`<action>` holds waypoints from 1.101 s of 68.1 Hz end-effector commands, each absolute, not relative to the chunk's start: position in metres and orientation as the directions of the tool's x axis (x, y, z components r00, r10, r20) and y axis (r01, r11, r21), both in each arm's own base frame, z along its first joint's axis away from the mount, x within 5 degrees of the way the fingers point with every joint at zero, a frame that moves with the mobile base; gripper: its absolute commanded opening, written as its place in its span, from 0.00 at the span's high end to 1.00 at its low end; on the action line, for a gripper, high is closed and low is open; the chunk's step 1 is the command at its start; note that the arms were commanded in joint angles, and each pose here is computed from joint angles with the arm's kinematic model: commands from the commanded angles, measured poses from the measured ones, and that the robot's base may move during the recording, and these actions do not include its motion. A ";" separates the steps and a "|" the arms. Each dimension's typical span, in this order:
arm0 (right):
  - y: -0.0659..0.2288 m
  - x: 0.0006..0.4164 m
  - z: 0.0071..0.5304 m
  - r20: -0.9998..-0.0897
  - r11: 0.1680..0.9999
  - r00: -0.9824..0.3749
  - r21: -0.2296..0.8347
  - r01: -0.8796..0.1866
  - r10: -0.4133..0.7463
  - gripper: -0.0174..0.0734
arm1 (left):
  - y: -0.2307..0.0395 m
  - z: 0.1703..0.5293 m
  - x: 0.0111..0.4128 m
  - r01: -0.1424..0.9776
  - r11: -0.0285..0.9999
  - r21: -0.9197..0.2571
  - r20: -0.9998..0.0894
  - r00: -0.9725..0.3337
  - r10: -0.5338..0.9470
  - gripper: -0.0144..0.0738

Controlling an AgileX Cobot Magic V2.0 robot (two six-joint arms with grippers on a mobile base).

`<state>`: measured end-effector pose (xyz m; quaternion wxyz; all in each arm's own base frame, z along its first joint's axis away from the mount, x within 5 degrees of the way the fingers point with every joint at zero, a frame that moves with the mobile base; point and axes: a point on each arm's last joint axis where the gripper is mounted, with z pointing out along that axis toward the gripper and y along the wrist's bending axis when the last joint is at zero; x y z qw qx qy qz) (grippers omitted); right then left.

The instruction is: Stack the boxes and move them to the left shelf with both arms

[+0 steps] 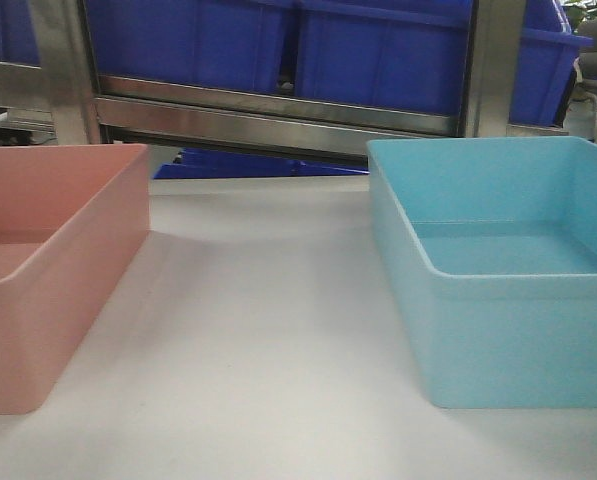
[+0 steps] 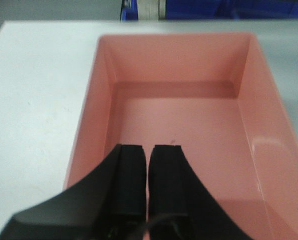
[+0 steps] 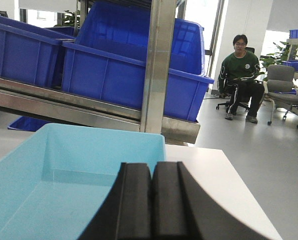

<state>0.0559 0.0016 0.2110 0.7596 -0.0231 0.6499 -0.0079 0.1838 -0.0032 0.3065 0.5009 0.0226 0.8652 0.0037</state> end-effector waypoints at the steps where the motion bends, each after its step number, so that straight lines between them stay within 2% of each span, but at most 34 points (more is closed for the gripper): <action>1: 0.002 0.054 0.220 -0.967 0.999 0.250 -0.052 -0.015 -0.047 0.75 | -0.004 0.324 0.208 0.034 0.999 0.018 -0.868 -0.496 0.032 0.83; 7: 0.002 0.054 0.220 -0.967 0.999 0.250 -0.052 -0.015 -0.047 0.75 | -0.005 0.324 0.231 0.037 0.999 0.012 -0.808 -0.589 0.031 0.76; 20: 0.002 0.054 0.220 -0.967 0.999 0.250 -0.052 -0.015 -0.047 0.75 | -0.001 0.327 0.277 0.022 1.000 -0.006 -0.701 -0.713 0.011 0.38; 27: 0.002 0.054 0.220 -0.967 0.999 0.250 -0.052 -0.015 -0.047 0.75 | 0.013 0.332 0.297 -0.020 1.000 -0.015 -0.610 -0.792 -0.025 0.38; 35: 0.002 0.054 0.220 -0.967 0.999 0.250 -0.052 -0.015 -0.047 0.75 | 0.030 0.331 0.318 -0.011 1.000 0.009 -0.531 -0.847 -0.005 0.38; 48: 0.002 0.054 0.220 -0.967 0.999 0.250 -0.052 -0.015 -0.047 0.75 | 0.046 0.313 0.354 -0.016 1.000 0.003 -0.405 -0.914 -0.013 0.38; 75: 0.002 0.054 0.220 -0.967 0.999 0.250 -0.052 -0.015 -0.047 0.75 | 0.085 0.263 0.385 -0.069 0.997 0.028 -0.277 -0.959 -0.058 0.38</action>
